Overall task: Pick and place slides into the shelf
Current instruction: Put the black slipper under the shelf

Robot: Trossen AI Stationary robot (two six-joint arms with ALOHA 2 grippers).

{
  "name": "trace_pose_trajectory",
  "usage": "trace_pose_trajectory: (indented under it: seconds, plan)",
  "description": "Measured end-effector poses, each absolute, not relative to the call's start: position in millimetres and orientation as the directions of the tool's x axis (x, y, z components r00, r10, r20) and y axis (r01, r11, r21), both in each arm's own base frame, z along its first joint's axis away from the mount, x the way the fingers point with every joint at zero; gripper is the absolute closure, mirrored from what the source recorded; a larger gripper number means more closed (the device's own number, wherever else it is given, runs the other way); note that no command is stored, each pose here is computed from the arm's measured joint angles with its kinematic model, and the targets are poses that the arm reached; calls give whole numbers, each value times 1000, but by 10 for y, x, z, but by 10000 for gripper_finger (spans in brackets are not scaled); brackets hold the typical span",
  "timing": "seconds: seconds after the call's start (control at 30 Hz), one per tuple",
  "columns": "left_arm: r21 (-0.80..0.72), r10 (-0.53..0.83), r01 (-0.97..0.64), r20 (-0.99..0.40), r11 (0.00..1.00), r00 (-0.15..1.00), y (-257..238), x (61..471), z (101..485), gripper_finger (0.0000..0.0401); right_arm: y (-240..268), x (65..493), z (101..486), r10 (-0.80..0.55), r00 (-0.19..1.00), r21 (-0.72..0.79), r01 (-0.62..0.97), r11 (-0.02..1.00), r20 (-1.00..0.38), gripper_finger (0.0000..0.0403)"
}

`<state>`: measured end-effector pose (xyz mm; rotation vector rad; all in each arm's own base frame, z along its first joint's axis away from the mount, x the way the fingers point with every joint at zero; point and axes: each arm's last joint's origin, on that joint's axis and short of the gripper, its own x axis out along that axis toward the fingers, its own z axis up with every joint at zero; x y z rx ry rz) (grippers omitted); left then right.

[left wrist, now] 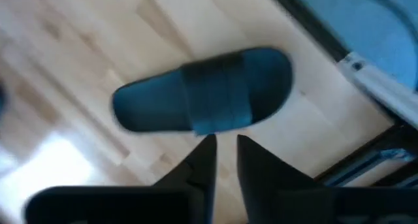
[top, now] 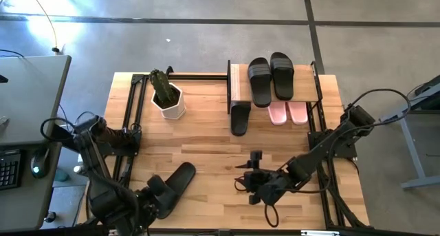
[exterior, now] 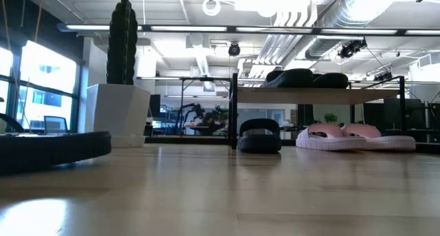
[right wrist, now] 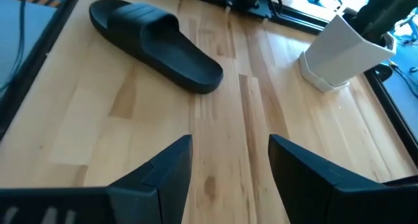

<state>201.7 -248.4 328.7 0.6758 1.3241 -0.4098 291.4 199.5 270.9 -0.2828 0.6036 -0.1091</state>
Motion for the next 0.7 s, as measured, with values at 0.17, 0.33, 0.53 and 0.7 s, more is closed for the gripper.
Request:
trace_pose_trajectory:
  seconds: [0.17,0.33,0.53,0.7]
  plan:
    - [200,54,627,-968,753,244,-2552,2066,3173,282,1965,2932,2704,-195,817,-310,21,950,-542,210]
    - [202,52,625,-967,754,250,-2579,2090,2962,213,1931,2955,2704,-205,815,-331,17,944,-542,210]
    - [183,46,617,-972,765,232,-2594,2094,2588,169,1893,2972,2702,-226,811,-345,32,938,-540,210]
    - [193,69,582,-971,790,229,-2597,2091,2395,164,1886,2972,2706,-253,812,-377,45,925,-525,210]
